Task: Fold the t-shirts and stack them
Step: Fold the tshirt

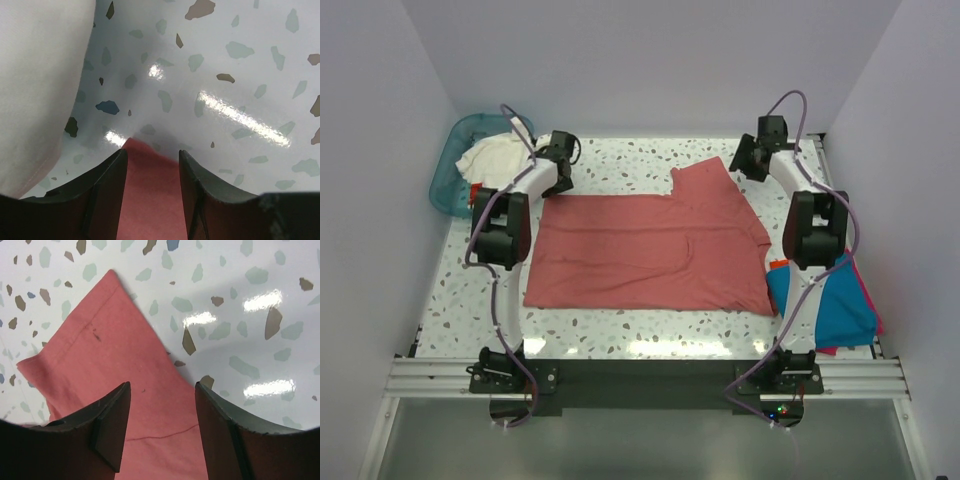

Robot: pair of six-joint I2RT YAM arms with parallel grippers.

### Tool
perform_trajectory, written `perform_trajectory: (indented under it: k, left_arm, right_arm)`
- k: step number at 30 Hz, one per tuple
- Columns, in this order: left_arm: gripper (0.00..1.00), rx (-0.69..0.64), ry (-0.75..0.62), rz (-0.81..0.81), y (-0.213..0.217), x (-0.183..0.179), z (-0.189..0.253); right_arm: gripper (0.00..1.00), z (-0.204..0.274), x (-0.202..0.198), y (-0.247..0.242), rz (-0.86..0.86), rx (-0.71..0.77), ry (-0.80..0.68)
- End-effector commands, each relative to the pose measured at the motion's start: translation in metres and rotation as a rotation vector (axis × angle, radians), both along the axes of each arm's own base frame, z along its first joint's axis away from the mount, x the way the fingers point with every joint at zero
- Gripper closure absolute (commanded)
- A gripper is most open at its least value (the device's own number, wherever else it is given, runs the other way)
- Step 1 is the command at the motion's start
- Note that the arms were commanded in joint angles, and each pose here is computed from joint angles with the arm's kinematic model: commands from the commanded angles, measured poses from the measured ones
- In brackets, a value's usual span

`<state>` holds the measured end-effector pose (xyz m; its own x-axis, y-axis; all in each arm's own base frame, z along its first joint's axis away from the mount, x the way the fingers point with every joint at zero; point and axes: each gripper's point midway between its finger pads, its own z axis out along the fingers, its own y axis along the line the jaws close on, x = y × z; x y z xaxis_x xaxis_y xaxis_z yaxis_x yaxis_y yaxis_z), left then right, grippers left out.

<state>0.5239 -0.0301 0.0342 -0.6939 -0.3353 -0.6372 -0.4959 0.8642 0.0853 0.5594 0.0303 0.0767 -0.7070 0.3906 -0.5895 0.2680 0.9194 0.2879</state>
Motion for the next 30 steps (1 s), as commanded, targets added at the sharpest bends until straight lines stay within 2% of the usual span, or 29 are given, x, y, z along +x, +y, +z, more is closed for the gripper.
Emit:
perform_trajectory:
  k: [1, 12, 23, 26, 28, 30]
  left_arm:
    - [0.51, 0.018, -0.011, -0.005, 0.006, 0.009, 0.004]
    - [0.73, 0.006, 0.015, -0.011, 0.013, 0.004, -0.007]
    - [0.94, -0.023, -0.021, -0.025, 0.011, 0.008, -0.001]
    - [0.98, -0.036, -0.032, -0.029, 0.008, 0.009, 0.002]
    - [0.99, -0.047, -0.042, -0.028, 0.006, 0.011, 0.004]
    - [1.0, -0.054, -0.062, -0.027, 0.005, 0.013, 0.01]
  right_arm:
    - [0.42, 0.01, 0.021, 0.0, 0.017, -0.09, -0.056]
    - [0.41, -0.012, 0.049, 0.019, 0.03, -0.246, -0.047]
    - [0.43, -0.039, 0.051, 0.033, 0.063, -0.28, -0.009]
    - [0.55, -0.041, 0.05, 0.034, 0.07, -0.279, -0.002]
    - [0.67, -0.041, 0.049, 0.034, 0.069, -0.282, 0.003]
    - [0.76, -0.037, 0.047, 0.031, 0.059, -0.29, 0.002]
